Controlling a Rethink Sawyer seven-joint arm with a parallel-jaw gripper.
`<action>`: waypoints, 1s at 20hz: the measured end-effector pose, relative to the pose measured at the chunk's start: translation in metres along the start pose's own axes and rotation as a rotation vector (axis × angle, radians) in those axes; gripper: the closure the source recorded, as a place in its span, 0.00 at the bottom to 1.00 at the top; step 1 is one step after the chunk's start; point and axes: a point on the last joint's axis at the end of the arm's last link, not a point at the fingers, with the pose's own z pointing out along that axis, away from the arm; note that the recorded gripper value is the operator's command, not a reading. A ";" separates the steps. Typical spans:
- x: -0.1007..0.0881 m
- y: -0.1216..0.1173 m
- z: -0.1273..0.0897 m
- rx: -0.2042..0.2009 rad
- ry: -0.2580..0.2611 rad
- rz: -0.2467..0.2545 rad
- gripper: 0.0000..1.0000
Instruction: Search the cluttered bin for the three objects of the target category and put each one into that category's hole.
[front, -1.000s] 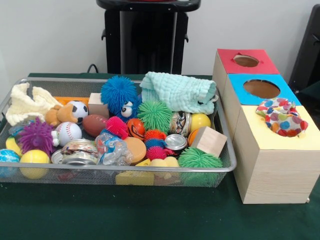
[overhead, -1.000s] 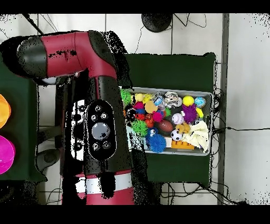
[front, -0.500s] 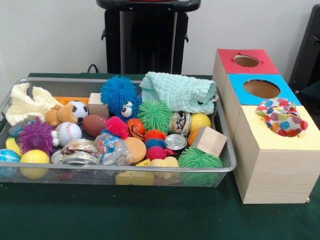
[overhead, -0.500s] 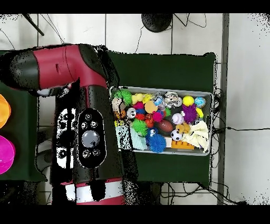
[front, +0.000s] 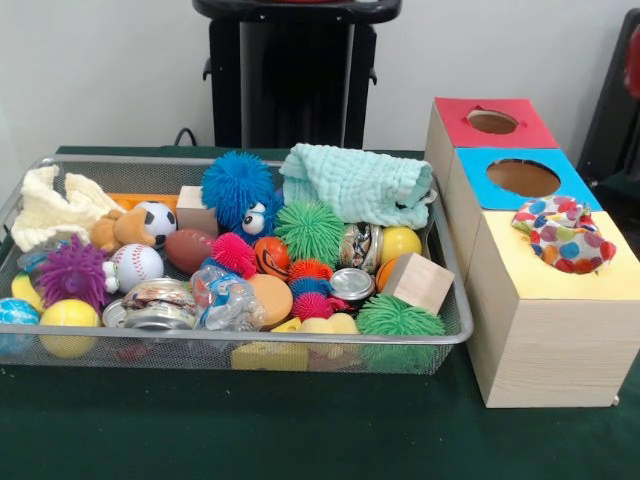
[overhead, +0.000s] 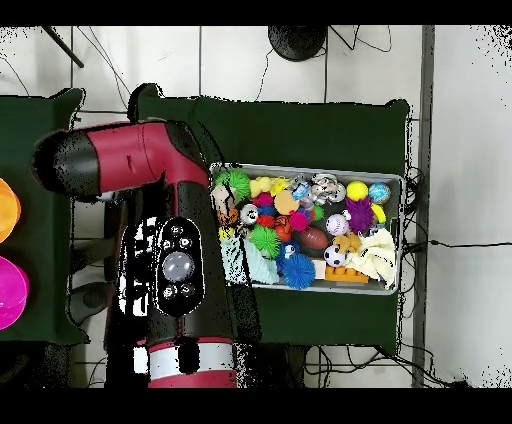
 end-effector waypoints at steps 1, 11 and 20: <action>0.004 -0.002 0.005 -0.001 -0.002 -0.001 0.00; 0.042 -0.020 0.047 0.010 0.010 -0.013 0.00; 0.051 -0.026 0.048 0.022 0.024 -0.018 0.00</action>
